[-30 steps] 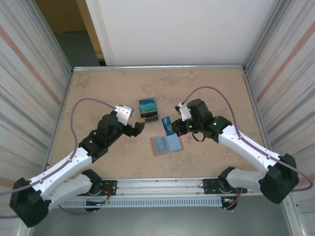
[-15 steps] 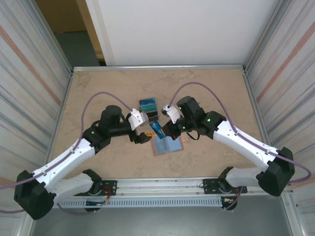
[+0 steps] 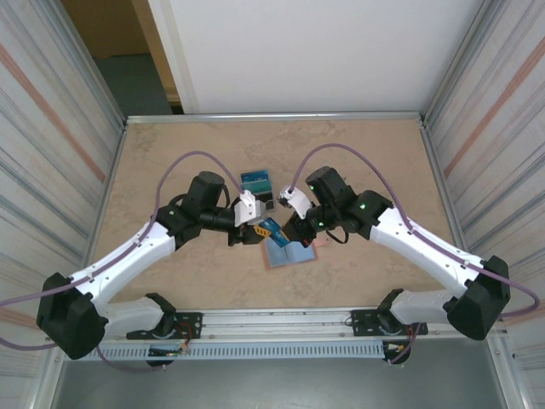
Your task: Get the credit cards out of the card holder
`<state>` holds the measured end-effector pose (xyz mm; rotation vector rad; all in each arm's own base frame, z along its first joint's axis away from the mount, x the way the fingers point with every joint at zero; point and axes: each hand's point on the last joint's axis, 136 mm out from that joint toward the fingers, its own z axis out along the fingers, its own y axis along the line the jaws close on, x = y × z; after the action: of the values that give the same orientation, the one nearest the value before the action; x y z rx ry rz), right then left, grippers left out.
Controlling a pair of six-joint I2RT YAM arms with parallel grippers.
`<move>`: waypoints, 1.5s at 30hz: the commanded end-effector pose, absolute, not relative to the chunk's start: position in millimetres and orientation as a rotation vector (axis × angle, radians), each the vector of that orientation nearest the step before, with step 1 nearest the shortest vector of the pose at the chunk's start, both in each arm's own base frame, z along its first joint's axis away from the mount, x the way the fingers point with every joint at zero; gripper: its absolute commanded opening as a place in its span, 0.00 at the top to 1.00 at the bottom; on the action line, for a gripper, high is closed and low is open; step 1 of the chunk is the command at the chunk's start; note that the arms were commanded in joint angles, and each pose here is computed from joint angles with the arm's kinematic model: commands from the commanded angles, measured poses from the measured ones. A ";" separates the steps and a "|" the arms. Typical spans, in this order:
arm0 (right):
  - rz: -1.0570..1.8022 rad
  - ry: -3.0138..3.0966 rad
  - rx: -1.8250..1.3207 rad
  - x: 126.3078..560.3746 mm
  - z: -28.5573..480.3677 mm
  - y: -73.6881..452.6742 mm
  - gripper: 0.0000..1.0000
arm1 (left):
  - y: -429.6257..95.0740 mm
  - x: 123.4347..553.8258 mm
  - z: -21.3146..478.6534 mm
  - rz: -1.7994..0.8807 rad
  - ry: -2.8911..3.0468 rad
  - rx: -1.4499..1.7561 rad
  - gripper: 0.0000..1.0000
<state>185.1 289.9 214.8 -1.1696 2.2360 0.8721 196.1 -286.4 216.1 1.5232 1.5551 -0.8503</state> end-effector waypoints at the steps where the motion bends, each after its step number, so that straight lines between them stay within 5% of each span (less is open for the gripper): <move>1: 0.899 2.181 -1.218 181.9 228.3 296.3 1.00 | -292.0 192.8 220.5 -0.870 1.529 1.556 0.64; 5: 0.898 2.176 -1.220 183.8 228.0 298.4 1.00 | -294.3 191.4 219.6 -0.896 1.531 1.563 1.00; 11: 0.862 2.175 -1.163 193.6 230.3 296.0 0.92 | -288.9 196.0 214.8 -0.833 1.559 1.536 1.00; 26: 0.969 2.060 -0.958 200.1 265.1 283.9 0.41 | -268.4 202.9 243.1 -0.743 1.531 1.225 1.00; 29: 1.006 2.004 -0.898 199.5 277.1 279.8 0.24 | -264.1 202.0 252.6 -0.765 1.519 1.141 1.00; 31: 1.045 1.965 -0.830 200.6 285.4 274.7 0.01 | -260.2 200.7 262.4 -0.788 1.499 1.070 1.00; 45: 1.068 1.832 -0.338 229.1 293.2 230.5 0.01 | -247.0 187.8 292.4 -1.034 1.493 0.769 1.00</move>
<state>218.9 232.8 280.4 -0.4323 1.8802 1.0379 188.7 -246.7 281.1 0.8594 1.5076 -0.9412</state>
